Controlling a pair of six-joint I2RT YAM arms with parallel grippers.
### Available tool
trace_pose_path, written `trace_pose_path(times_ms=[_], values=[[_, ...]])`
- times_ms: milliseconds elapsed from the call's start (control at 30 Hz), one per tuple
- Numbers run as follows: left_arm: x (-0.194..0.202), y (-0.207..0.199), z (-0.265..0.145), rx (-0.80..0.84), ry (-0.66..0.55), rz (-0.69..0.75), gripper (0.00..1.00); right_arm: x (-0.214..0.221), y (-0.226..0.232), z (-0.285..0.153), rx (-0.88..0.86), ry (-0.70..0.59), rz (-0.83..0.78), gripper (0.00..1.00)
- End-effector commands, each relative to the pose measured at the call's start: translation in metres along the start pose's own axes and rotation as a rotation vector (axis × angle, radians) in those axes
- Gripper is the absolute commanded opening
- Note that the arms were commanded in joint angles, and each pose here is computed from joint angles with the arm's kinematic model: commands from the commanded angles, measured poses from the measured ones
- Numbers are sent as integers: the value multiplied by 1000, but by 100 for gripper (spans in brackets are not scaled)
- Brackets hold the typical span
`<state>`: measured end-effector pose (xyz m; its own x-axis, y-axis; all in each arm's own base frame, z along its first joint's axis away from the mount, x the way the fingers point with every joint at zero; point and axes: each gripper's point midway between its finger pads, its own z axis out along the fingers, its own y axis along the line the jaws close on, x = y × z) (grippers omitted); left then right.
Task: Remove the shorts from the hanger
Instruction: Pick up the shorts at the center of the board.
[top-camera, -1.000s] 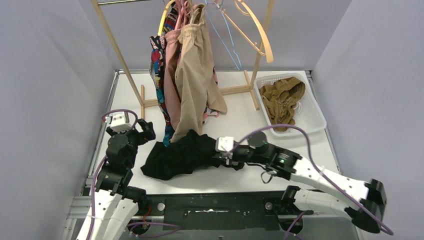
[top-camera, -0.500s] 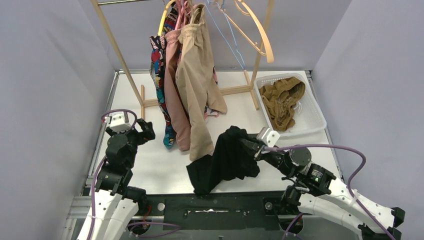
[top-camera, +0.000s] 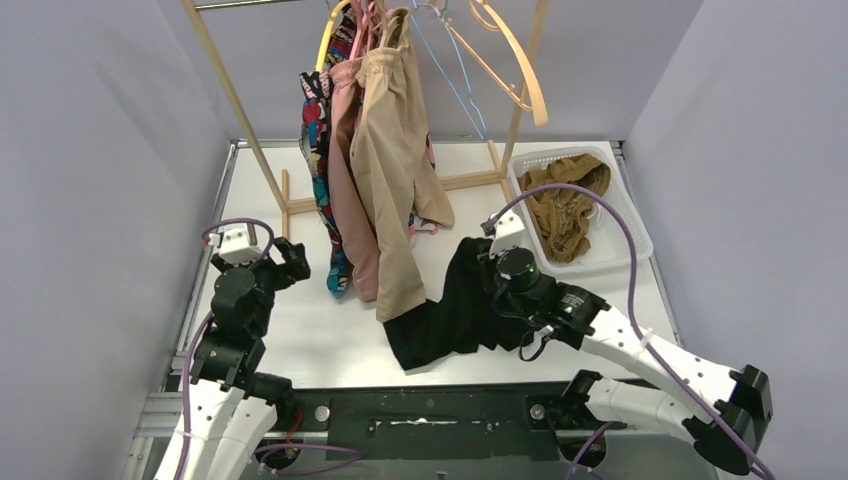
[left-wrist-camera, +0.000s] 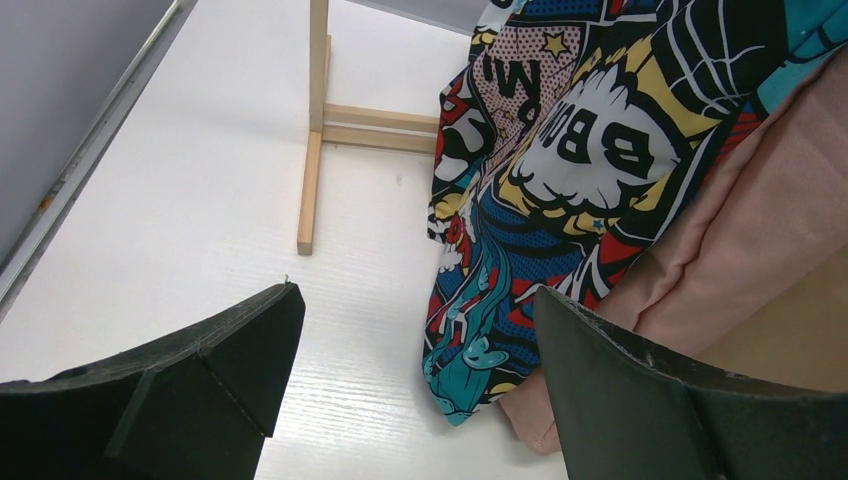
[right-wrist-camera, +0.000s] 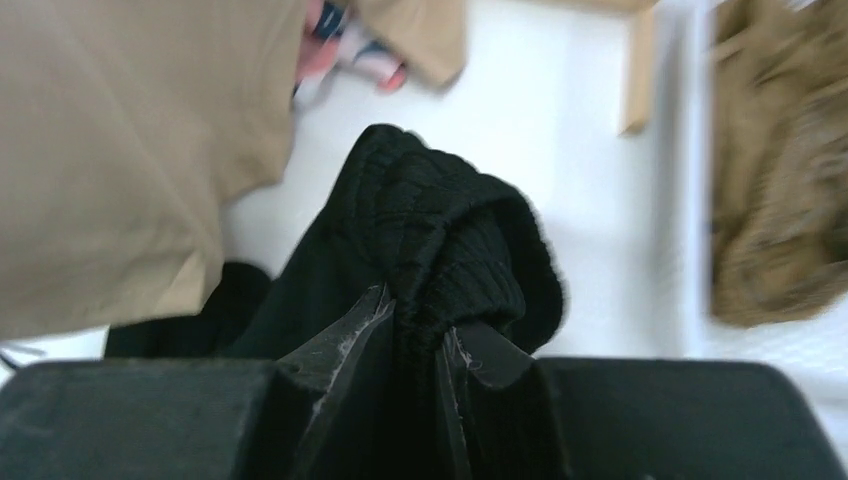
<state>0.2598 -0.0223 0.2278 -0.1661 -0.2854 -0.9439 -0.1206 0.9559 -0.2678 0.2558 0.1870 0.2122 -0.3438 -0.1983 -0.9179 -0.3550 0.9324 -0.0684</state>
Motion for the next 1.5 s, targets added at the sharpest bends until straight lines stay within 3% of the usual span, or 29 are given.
trace_pose_path(times_ms=[0, 167, 200, 267, 333, 467, 633, 767, 967, 1167, 1333, 1467], values=[[-18, -8, 1, 35, -66, -29, 86, 52, 55, 13, -198, 156, 227, 15], [-19, -8, 0, 36, -66, -31, 86, 97, 74, 26, -203, 322, 294, 23], [-20, -8, -1, 35, -70, -33, 85, 99, 75, 28, -192, 343, 282, 30], [-21, -6, -1, 28, -74, -34, 86, 107, 70, 29, -144, 397, 249, 60], [-21, -5, -2, 26, -76, -36, 86, 111, 70, 27, -142, 427, 200, 75], [-21, -7, -2, 33, -75, -36, 86, 103, 50, 20, -22, 434, 134, 88], [-21, -8, -2, 38, -76, -37, 85, 99, 30, 26, 96, 400, 160, 98], [-20, -7, -1, 37, -75, -37, 86, 119, 35, 38, 133, 458, 197, 100], [-21, -6, -2, 31, -75, -38, 86, 171, 74, 55, 54, 584, 259, 98], [-20, -5, -1, 26, -74, -38, 86, 235, 28, 52, 395, 670, 219, 99], [-20, -4, 0, 21, -72, -38, 86, 251, 16, 49, 468, 646, 126, 75], [-18, -5, 1, 23, -64, -35, 86, 237, 14, 50, 444, 566, 175, 49]])
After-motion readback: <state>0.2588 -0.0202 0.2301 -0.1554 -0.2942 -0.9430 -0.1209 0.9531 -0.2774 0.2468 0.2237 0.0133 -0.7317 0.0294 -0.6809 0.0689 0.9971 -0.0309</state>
